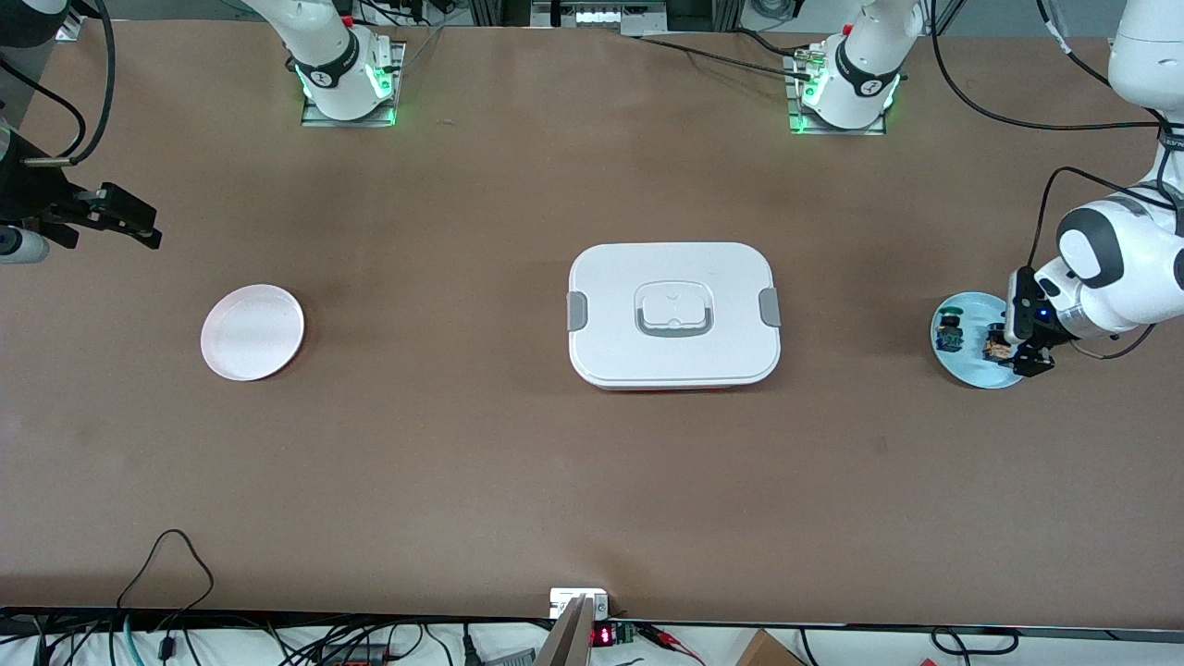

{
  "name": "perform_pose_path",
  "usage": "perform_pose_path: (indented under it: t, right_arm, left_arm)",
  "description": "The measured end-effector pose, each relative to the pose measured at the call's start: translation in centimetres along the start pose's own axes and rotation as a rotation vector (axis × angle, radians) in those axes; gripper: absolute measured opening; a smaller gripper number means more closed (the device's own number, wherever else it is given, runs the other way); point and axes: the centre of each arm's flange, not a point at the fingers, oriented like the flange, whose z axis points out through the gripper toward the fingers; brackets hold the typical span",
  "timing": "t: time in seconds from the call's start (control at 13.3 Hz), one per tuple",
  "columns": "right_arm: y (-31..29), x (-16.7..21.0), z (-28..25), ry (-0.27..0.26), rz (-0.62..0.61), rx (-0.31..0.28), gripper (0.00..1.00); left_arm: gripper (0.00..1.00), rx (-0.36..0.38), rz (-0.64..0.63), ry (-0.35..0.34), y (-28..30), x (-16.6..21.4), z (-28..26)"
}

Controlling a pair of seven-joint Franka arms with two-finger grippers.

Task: Transfer orange switch to right arm and place
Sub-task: 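Close the left gripper on the orange switch body, then lift the orange switch with the left gripper while the right gripper rises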

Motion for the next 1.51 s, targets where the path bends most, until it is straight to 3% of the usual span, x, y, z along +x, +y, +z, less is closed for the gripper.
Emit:
perform_pose_path:
  t: [0.68,0.9,1.51]
  right_arm:
    - [0.0,0.1,0.1,-0.002,0.0,0.0,1.0]
    - [0.0,0.1,0.1,-0.002,0.0,0.0,1.0]
    - [0.1,0.2,0.4,-0.008,0.002,0.0,1.0]
  left_arm:
    - [0.97,0.034,-0.028,0.035,0.3,-0.5,1.8]
    - [0.72,0.036,-0.012,0.035,0.2,-0.5,1.7]
    - [0.72,0.045,0.036,0.036,-1.2,-0.7,-0.5]
